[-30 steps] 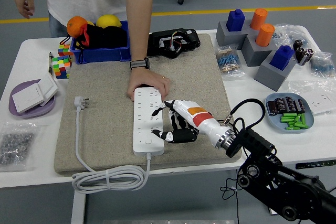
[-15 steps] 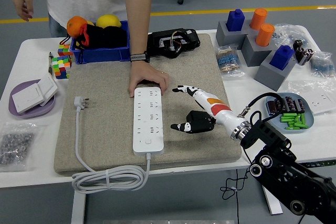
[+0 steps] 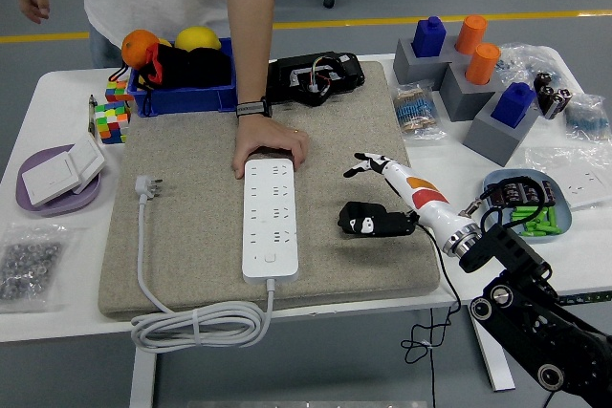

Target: Press the white button,pick up the black plug,place it near the board,insert it into the board

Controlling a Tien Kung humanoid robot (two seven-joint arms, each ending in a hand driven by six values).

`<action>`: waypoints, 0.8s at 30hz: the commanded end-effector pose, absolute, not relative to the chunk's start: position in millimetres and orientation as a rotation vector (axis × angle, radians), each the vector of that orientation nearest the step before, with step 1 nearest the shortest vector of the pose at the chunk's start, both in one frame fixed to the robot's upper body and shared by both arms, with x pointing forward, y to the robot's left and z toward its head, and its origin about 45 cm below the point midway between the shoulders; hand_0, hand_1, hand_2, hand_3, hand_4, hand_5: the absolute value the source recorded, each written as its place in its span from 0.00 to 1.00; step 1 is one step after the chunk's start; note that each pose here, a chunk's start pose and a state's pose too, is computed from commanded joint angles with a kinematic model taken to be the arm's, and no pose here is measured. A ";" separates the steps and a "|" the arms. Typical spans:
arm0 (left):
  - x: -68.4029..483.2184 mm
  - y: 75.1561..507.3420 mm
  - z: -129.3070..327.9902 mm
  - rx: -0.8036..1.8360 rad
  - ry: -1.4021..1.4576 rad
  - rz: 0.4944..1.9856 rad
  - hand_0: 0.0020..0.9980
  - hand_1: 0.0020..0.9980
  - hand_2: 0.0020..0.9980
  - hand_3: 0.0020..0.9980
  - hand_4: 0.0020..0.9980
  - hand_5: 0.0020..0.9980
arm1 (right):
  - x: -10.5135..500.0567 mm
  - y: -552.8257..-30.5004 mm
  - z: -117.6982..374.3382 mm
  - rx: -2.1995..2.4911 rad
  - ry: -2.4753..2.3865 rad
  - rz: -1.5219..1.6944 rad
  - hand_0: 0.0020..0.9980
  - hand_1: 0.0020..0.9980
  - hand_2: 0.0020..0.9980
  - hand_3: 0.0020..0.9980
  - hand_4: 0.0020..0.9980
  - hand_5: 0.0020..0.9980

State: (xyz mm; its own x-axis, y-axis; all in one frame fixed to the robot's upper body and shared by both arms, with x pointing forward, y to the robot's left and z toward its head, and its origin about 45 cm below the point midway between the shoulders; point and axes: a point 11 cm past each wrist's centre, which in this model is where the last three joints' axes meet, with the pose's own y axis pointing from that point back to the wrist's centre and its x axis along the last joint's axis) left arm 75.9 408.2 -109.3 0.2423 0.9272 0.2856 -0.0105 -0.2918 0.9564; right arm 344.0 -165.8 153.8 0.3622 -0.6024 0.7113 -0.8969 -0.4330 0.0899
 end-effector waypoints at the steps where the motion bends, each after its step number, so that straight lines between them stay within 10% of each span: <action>1: 76.1 408.2 -109.3 1.547 0.889 1.217 0.82 0.79 0.75 0.79 0.57 0.48 | 344.1 -166.8 152.8 2.158 -1.300 0.832 0.82 0.86 0.84 0.43 1.00 0.26; 24: 77.7 406.9 -109.4 1.542 0.885 1.216 0.83 0.79 0.75 0.79 0.57 0.48 | 341.6 -181.1 118.5 2.091 -1.225 0.795 0.79 0.83 0.79 0.44 0.99 0.22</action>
State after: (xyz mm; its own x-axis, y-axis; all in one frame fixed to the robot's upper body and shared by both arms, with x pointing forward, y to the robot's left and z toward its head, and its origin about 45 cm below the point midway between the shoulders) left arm 77.7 406.9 -109.4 0.2441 0.9273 0.2839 -0.0148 -0.2892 0.9572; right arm 341.6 -181.1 118.5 0.3999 -0.5472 0.7353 -0.8945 -0.4078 0.1830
